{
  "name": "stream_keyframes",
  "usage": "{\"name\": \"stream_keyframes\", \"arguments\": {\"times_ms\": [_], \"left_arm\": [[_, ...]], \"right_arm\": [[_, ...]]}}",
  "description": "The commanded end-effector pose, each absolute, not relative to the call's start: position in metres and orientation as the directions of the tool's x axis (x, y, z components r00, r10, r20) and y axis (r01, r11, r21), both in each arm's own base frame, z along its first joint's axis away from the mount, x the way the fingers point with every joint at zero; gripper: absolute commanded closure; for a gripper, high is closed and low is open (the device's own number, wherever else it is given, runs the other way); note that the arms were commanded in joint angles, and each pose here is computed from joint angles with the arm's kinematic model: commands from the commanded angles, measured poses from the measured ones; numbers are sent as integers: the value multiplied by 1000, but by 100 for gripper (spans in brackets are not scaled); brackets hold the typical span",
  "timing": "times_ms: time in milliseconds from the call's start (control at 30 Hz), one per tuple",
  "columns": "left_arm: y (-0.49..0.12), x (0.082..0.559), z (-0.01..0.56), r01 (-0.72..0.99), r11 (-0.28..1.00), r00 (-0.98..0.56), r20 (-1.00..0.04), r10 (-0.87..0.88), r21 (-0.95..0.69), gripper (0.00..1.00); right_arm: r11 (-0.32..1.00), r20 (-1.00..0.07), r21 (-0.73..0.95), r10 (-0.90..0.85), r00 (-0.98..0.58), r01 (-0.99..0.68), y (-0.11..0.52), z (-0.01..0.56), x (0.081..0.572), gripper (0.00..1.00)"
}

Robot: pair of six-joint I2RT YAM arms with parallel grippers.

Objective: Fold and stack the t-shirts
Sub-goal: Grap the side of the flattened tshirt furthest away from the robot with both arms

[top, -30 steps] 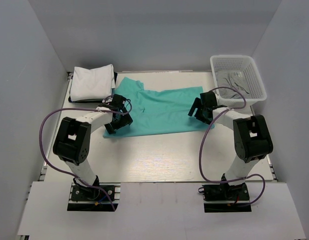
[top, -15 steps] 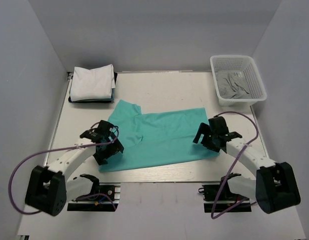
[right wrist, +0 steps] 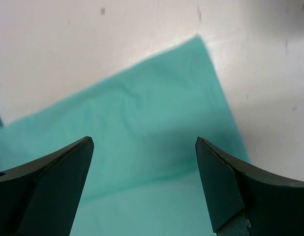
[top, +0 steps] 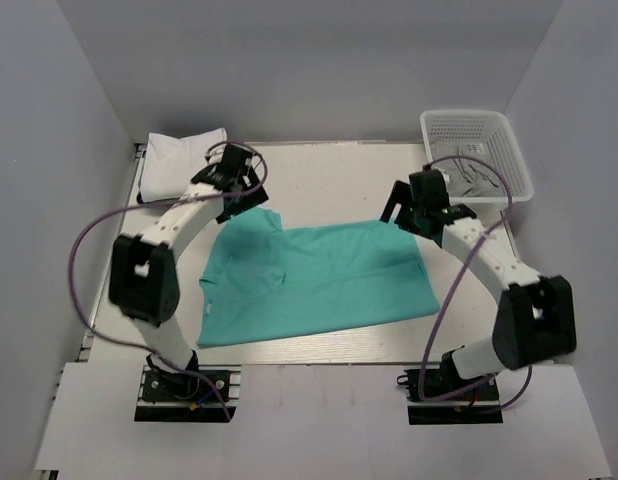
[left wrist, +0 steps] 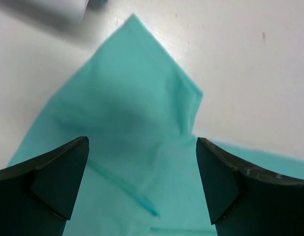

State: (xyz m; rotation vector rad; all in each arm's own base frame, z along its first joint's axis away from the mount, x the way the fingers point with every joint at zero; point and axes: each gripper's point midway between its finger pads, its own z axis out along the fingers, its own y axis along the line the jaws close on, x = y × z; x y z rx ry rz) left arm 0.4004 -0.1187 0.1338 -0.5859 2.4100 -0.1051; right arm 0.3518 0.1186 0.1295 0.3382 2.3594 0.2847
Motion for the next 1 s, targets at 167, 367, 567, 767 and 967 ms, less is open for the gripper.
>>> {"name": "stream_keyframes", "arguments": {"times_ms": [167,367,567,767,967], "left_arm": [[-98,486,86,-433,900,-737,-591,-329,39,0],[-79,505,66,-484,875,-704,-601,-377,18,0],[-83,513,51,-456,889,-716,-579,-389,-34,0],[-89,510,30,-420,907,-755,-544,-366,-28,6],[-92,504,16,-384,923,-778,-527,-342,-33,38]], "right_arm": [[944,-700,159,314,-642,289,95,144,444,10],[956,-644,141,287,-709,258,106,113,470,10],[957,-633,135,282,-721,257,104,101,473,10],[954,-625,117,287,-726,276,97,94,473,10],[940,-603,113,323,-730,322,88,81,474,10]]}}
